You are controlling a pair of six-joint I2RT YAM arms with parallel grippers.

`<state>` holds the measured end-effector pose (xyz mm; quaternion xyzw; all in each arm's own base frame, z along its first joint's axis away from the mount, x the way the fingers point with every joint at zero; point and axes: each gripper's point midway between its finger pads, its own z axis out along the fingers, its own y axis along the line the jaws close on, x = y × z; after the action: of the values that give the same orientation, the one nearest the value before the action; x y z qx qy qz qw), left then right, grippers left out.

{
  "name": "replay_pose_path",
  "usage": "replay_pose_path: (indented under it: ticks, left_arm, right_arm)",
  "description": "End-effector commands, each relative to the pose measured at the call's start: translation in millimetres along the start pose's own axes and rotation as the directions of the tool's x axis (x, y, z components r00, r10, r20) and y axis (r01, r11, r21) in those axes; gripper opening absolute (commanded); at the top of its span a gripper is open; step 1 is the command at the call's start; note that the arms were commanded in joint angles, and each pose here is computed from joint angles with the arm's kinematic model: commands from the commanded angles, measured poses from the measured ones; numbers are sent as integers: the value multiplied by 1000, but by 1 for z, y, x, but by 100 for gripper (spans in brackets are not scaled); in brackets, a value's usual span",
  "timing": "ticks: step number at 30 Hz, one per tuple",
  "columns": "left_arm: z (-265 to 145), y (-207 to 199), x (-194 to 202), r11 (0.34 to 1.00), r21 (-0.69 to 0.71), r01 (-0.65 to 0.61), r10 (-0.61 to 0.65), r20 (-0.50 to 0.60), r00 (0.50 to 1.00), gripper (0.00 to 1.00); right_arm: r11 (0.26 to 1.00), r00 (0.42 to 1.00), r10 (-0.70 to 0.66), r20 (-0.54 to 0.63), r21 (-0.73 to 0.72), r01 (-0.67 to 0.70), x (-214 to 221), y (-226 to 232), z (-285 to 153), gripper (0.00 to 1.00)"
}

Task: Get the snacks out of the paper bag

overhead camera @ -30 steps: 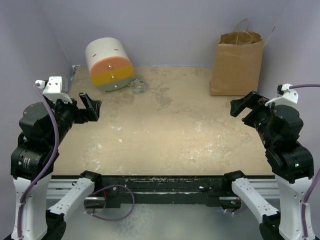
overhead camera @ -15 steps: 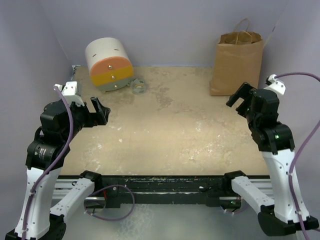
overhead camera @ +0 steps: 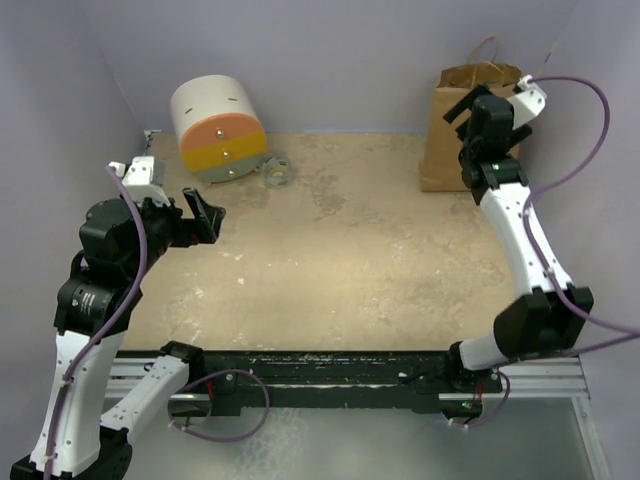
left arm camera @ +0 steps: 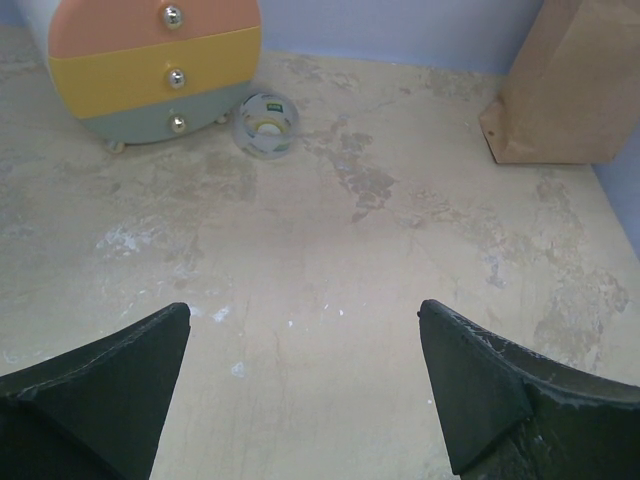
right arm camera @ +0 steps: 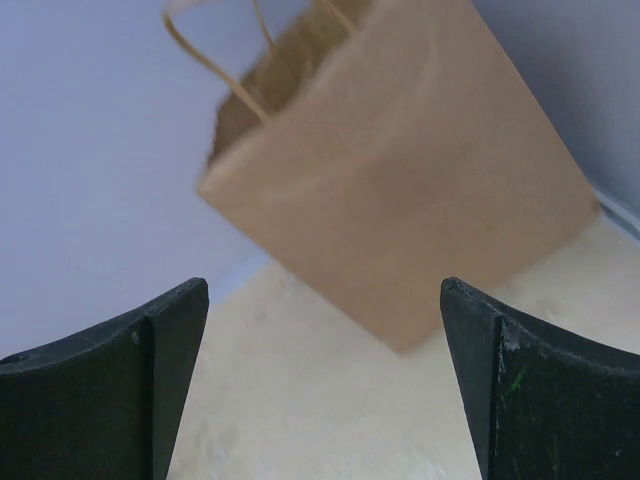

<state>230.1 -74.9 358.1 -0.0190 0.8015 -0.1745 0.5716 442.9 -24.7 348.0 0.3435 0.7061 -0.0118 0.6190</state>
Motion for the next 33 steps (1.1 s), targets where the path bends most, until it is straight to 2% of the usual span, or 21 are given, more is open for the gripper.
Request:
replay_pose_path:
  ticks: [1, 7, 12, 17, 23, 25, 29, 30, 33]
  left_arm:
    - [10, -6, -13, 1000, 26, -2, 0, 51, 999, 99]
    - [26, -9, -14, 998, 19, 56, -56, 22, 998, 99]
    - [50, -11, -15, 997, 20, 80, -80, -4, 997, 99]
    - [68, -10, -16, 996, 9, 88, -88, -15, 996, 99]
    - [73, -7, -19, 996, -18, 86, -87, -24, 996, 99]
    - [72, -6, -20, 996, -25, 89, -90, -23, 996, 99]
    - [67, -7, -23, 995, -33, 99, -100, -26, 995, 99]
    - [65, -7, -24, 994, -36, 100, -100, -24, 995, 99]
    - [59, -8, -30, 994, -35, 99, -100, -17, 995, 99]
  right_arm:
    - [975, 924, 214, 318, -132, -180, -106, 48, 29, 100]
    - [978, 894, 206, 399, -119, -172, -136, 65, 89, 95]
    - [981, 885, 186, 427, -135, -140, -134, 76, 116, 92]
    - [992, 900, 127, 417, -42, -120, -118, 70, 145, 90]
    - [994, 901, 23, 433, 83, -65, -109, 53, 160, 76]
    - [990, 905, -15, 426, 136, -47, -108, 46, 163, 68]
    - [980, 932, -84, 353, 200, 12, -89, 34, 168, 58]
    - [977, 934, -100, 343, 209, 27, -88, 33, 168, 54]
    - [971, 940, -144, 309, 226, 74, -86, 30, 163, 34]
